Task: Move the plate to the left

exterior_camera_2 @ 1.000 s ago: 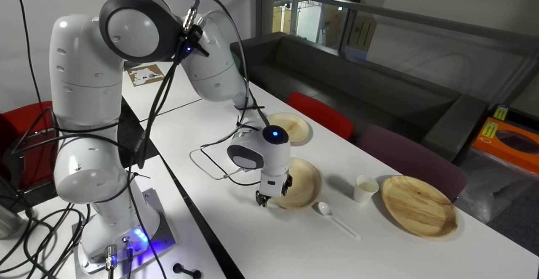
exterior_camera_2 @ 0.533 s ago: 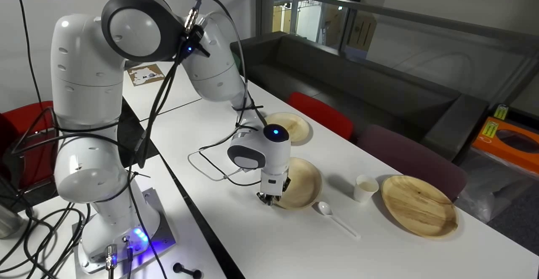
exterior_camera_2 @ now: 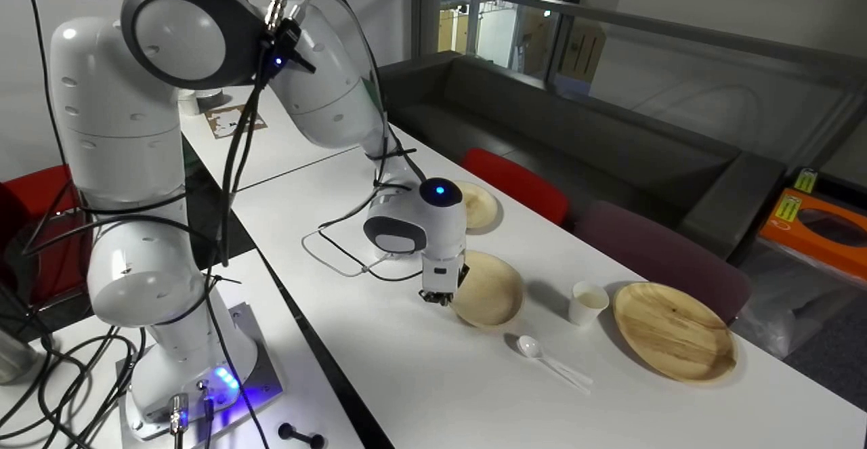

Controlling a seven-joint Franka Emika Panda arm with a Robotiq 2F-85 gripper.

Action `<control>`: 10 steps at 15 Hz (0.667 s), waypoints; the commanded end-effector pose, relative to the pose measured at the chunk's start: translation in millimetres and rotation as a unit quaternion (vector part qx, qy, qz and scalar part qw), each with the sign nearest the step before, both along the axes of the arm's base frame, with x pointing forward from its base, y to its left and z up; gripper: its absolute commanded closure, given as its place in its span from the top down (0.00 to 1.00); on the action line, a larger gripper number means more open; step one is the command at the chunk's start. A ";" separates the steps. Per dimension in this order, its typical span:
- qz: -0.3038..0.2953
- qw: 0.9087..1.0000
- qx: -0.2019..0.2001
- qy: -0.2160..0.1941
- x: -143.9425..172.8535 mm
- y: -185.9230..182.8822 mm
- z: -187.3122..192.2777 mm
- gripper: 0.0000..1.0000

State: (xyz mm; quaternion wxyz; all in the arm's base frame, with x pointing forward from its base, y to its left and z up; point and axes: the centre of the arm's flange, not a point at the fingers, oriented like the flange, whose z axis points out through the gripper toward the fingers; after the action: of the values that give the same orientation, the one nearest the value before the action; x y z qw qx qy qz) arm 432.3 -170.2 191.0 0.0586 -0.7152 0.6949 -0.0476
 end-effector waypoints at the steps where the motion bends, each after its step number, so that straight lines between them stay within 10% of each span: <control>1: 0.056 0.998 0.018 -0.037 -19.2 32.9 51.3 0.02; 10: 0.151 0.971 0.034 -0.185 -66.0 89.2 180.1 0.01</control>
State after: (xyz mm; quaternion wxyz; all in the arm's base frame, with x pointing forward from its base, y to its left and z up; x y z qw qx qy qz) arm 410.6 -90.3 312.0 0.1681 -0.7815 0.5886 -0.1210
